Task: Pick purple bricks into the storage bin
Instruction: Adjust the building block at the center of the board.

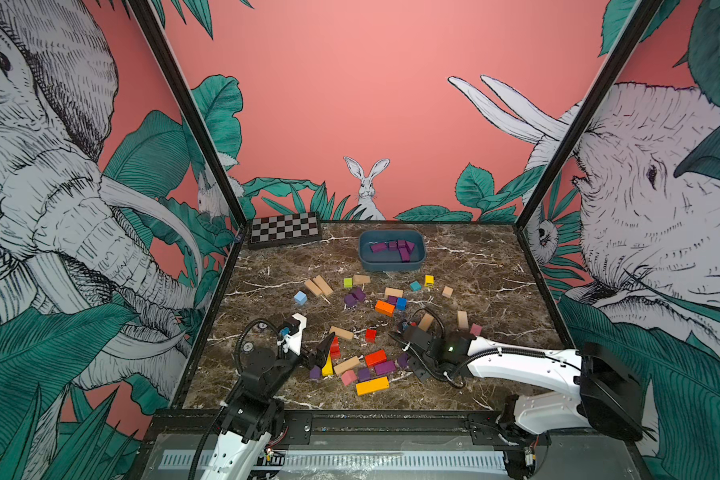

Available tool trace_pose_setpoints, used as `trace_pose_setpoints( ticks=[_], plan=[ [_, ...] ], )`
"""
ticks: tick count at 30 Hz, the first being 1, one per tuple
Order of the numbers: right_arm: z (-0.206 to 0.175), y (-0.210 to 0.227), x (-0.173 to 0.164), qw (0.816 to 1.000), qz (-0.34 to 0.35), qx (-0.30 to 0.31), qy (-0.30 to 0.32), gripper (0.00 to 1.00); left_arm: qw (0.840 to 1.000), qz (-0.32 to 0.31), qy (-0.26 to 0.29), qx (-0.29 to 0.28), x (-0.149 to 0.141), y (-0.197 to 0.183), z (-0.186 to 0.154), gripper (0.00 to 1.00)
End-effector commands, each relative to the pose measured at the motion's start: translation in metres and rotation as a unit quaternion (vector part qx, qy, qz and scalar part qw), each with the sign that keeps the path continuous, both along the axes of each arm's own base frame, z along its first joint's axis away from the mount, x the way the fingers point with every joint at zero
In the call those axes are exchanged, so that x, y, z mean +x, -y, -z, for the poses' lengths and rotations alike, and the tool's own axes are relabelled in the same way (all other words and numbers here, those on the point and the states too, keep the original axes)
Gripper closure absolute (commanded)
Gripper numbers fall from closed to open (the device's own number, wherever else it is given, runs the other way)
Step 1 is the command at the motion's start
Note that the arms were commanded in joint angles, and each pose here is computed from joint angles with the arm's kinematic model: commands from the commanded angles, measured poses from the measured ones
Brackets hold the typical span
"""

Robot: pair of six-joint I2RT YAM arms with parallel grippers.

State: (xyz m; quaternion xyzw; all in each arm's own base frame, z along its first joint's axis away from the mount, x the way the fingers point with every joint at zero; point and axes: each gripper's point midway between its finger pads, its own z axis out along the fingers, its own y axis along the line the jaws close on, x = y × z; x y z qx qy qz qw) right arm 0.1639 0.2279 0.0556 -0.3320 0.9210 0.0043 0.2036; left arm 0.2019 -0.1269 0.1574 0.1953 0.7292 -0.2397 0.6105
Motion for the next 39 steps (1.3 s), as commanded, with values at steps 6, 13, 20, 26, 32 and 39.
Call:
trace_pose_setpoints(
  ticks=[6,13,20,26,32,39],
  plan=[
    [0.013,0.002,0.0,0.999,0.022,-0.025,0.006,0.47,1.0,0.008,0.005,-0.007,-0.001,0.003,-0.001,0.01],
    [0.013,0.002,0.009,0.998,0.027,-0.045,0.023,0.47,1.0,0.009,0.005,-0.007,-0.001,0.003,-0.001,0.01],
    [0.014,-0.007,0.014,0.998,0.022,-0.038,0.034,0.46,1.0,0.008,0.005,-0.007,-0.001,0.003,-0.001,0.01],
    [0.015,-0.025,0.02,0.999,0.007,-0.018,0.038,0.45,1.0,0.008,0.005,-0.007,-0.001,0.003,-0.001,0.01],
    [0.014,-0.035,0.026,0.999,0.0,-0.015,0.044,0.45,1.0,0.008,0.005,-0.007,-0.001,0.003,-0.001,0.01],
    [0.018,-0.032,0.024,0.999,0.003,-0.02,0.039,0.48,1.0,0.009,0.006,-0.008,-0.001,0.003,-0.002,0.01]
  ],
)
